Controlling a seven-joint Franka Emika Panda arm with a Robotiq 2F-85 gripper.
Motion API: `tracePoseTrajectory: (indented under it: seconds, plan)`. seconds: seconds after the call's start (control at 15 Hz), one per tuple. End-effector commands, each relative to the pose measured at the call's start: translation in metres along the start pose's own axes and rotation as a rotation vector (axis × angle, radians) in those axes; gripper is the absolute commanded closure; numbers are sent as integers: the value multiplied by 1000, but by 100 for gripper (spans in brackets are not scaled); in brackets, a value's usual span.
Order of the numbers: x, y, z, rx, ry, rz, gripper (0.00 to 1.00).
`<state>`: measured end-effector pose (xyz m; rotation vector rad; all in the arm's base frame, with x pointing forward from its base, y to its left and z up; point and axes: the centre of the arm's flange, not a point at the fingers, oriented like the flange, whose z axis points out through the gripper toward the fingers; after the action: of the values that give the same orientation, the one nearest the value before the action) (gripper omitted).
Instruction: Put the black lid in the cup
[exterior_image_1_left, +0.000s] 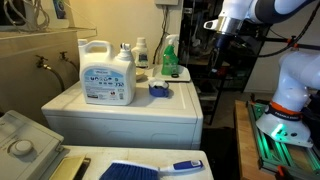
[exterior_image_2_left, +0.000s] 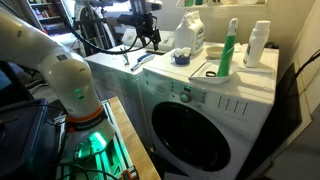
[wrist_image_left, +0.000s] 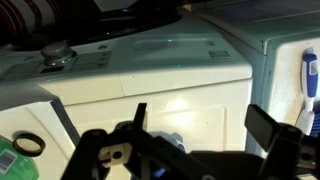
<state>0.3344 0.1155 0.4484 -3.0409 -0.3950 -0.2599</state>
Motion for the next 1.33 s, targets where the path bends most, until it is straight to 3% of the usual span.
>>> tracePoseTrajectory:
  seconds: [0.0, 0.07, 0.13, 0.6, 0.87, 0.93, 1.2, 1.27]
  plan:
    - [0, 0, 0, 0, 0, 0, 0]
    - [0, 0, 0, 0, 0, 0, 0]
    - [13, 0, 9, -68, -17, 124, 0]
    - [96, 68, 80, -233, 172, 432, 0]
    - [99, 122, 95, -327, 181, 625, 0]
    - [84, 111, 84, -284, 188, 543, 0]
    - [91, 127, 87, -303, 193, 610, 0]
    - [102, 131, 95, -374, 176, 729, 0]
